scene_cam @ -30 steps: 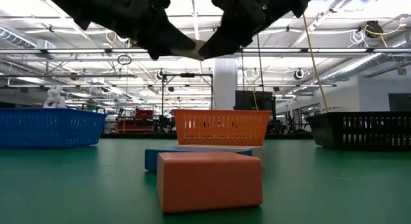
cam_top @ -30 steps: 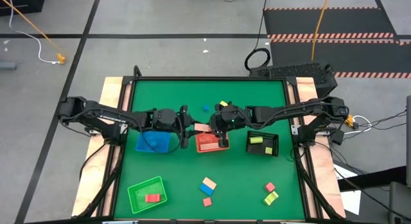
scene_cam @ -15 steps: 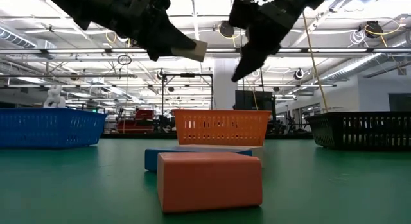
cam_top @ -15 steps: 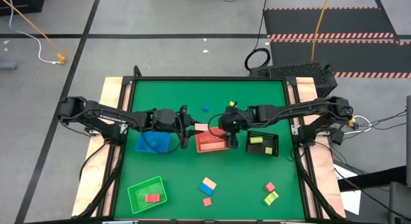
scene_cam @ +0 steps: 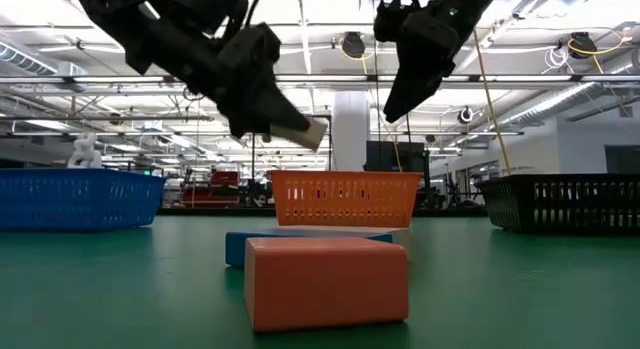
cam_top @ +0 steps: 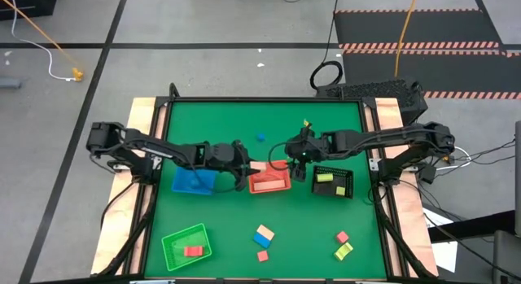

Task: Sort & place blocks by color
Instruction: Put the top brown block into the orange bin, then put the top blue block into the black bin

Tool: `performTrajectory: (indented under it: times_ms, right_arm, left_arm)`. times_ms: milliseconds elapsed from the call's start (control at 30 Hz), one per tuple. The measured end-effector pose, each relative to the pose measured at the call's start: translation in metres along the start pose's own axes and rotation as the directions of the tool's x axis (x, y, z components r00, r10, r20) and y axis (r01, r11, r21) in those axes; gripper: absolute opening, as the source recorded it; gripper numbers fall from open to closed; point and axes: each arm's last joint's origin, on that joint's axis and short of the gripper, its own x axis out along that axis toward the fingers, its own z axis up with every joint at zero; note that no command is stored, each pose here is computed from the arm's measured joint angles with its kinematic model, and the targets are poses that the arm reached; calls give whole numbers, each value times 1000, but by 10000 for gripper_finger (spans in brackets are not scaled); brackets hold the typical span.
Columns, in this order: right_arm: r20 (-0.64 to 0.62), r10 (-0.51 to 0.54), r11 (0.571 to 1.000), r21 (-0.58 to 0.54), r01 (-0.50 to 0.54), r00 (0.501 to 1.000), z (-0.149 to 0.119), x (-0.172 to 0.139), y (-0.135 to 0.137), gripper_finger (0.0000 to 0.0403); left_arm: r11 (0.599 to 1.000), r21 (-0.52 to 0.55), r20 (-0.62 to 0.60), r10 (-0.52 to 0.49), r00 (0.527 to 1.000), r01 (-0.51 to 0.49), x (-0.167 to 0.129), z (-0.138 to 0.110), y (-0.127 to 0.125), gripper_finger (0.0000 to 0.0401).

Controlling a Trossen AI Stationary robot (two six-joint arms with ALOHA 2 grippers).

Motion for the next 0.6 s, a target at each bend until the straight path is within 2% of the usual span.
performTrajectory:
  times_ms: [300, 533, 600]
  right_arm:
    - [55, -19, 1000, 15, 18, 998, 5, 0, -1, 258]
    - [78, -16, 1000, 21, 14, 997, 8, 0, -1, 258]
    - [78, -16, 1000, 19, 14, 997, 8, 0, -1, 258]
  left_arm:
    - [995, -92, -99, -50, 994, 41, 19, -20, 1, 133]
    - [991, -126, -92, -51, 994, 40, 19, -19, 1, 135]
    - [989, -144, -80, -54, 995, 42, 19, -18, 1, 167]
